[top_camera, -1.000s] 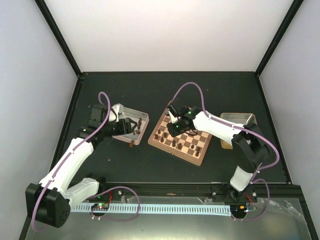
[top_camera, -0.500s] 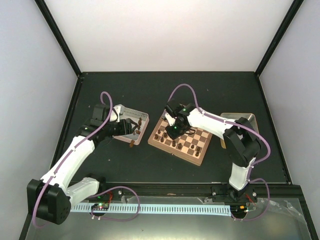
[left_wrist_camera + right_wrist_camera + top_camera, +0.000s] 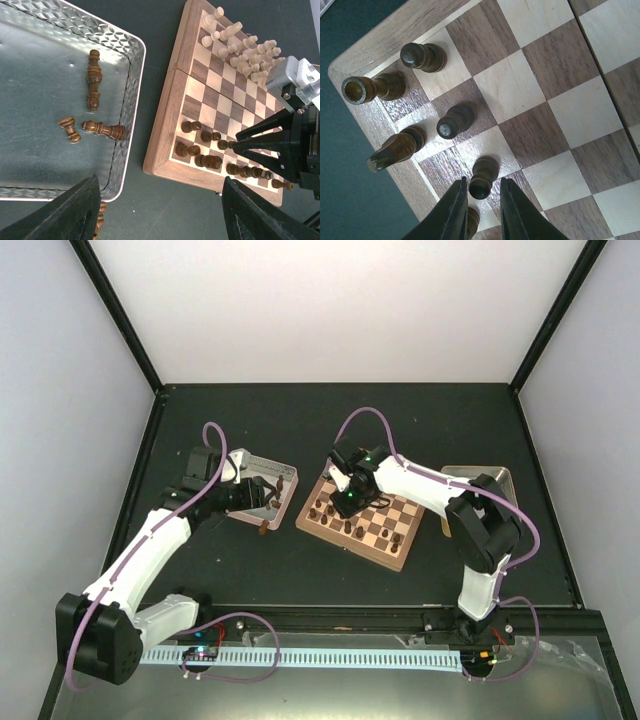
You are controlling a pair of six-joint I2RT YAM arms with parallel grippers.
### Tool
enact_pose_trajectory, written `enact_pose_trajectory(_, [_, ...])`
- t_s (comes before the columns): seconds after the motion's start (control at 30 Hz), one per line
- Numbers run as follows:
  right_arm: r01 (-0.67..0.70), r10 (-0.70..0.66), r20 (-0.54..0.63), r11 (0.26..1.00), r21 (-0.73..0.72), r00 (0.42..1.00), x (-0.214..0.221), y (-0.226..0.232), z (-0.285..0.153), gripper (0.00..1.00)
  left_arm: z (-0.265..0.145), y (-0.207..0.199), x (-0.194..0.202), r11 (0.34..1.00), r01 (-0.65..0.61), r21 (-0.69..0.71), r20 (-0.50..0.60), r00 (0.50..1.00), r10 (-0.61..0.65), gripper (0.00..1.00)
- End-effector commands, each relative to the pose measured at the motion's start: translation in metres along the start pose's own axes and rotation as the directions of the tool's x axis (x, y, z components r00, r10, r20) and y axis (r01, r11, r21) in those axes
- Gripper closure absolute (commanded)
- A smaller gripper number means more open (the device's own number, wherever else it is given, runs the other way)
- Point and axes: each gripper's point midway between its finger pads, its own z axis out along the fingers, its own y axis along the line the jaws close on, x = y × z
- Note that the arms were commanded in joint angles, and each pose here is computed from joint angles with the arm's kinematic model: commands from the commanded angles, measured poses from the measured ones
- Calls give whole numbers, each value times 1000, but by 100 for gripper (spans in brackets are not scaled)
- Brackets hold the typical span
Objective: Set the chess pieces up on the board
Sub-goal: Place the chess piece on the chessboard, then pick up the chess piece from the storage box.
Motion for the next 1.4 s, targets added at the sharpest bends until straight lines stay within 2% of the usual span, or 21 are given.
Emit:
enact_pose_trajectory(0.0, [8,-8,10,1000,-3,1000,-6,1,2,77,-7,-10,-12,999,-22,24,24,999,22,32])
enact_pose_trajectory(0.17, [-2,2,48,1000,4,999,-14,1,-5,76,-8,-9,-12,1000,-20,20,23,1000,20,32])
enact_pose_trajectory(0.33, [-52,51,182,999,0,982,-33,4,-37,69,-9,2,-3,999,-7,-31,8,1000,7,32])
enact_pose_trajectory(0.43, [-96,96,280,995,-12,955,-44,5,-61,60,-9,14,12,997,15,-71,-15,1000,-16,31])
enact_pose_trajectory(0.6, [-172,178,413,984,-52,893,-52,4,-90,56,-5,27,48,991,80,-106,-46,995,-85,31])
enact_pose_trajectory(0.7, [-189,214,477,977,-101,852,-56,8,-104,55,0,34,67,985,147,-93,-15,989,-149,31])
enact_pose_trajectory(0.83, [-183,239,519,970,-158,821,-54,14,-115,54,9,33,74,972,236,16,76,969,-237,31])
enact_pose_trajectory(0.93, [-177,243,536,969,-172,809,-52,16,-122,54,15,37,74,962,259,89,153,950,-270,31])
enact_pose_trajectory(1.1, [-176,241,548,970,-169,801,-48,14,-127,54,21,46,74,957,271,103,205,936,-287,37])
enact_pose_trajectory(1.37, [-182,250,546,967,-177,800,-45,15,-127,54,32,48,77,969,216,119,205,950,-237,58])
